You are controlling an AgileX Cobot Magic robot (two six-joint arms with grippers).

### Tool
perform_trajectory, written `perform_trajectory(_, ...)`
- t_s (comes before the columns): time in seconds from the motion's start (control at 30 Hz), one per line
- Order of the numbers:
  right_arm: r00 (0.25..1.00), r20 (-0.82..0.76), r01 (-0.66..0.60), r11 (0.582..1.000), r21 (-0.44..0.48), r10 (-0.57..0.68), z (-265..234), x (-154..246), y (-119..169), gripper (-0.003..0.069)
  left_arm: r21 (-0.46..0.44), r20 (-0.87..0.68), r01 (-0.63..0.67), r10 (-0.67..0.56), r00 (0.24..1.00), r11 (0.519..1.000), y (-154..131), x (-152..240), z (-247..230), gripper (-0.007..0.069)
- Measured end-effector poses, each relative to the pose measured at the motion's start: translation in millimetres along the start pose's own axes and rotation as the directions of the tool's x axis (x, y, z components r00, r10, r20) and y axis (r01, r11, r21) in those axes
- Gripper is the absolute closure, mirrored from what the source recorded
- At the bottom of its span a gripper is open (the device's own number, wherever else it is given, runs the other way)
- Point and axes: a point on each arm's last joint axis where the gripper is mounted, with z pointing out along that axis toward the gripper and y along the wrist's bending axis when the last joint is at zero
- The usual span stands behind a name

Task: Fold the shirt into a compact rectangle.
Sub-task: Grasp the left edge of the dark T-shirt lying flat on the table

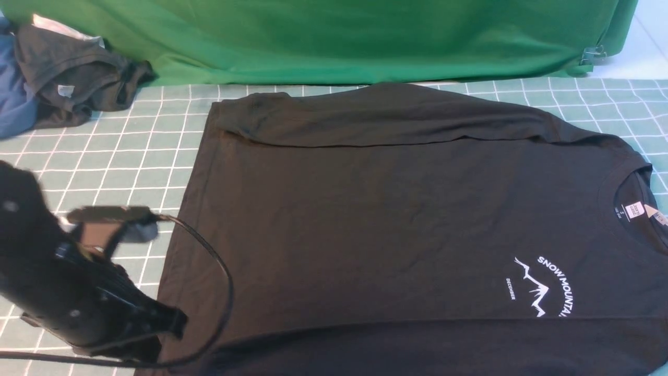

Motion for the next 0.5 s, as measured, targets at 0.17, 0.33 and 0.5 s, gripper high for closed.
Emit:
perform_trajectory(0.17,0.999,-0.033,-0.008,1.000,0.000,0.008,14.9,10.0,-2.1,0.0620,-0.055,-0.004,-0.090,0.089,0.996,0.994,-16.9,-1.2,7.3,0.0576)
perform_trajectory(0.33,0.999,-0.046,-0.024,1.000,-0.015,0.023,20.6,14.7,-1.4,0.0620,-0.064,0.023,-0.149,0.150,0.988,0.987,-26.5,-2.4,8.5,0.0478)
perform_trajectory(0.5,0.998,-0.045,-0.033,0.999,-0.027,0.032,20.8,14.7,-0.3,0.0610,-0.070,0.052,-0.158,0.162,0.985,0.985,-27.3,-5.0,8.5,0.0294)
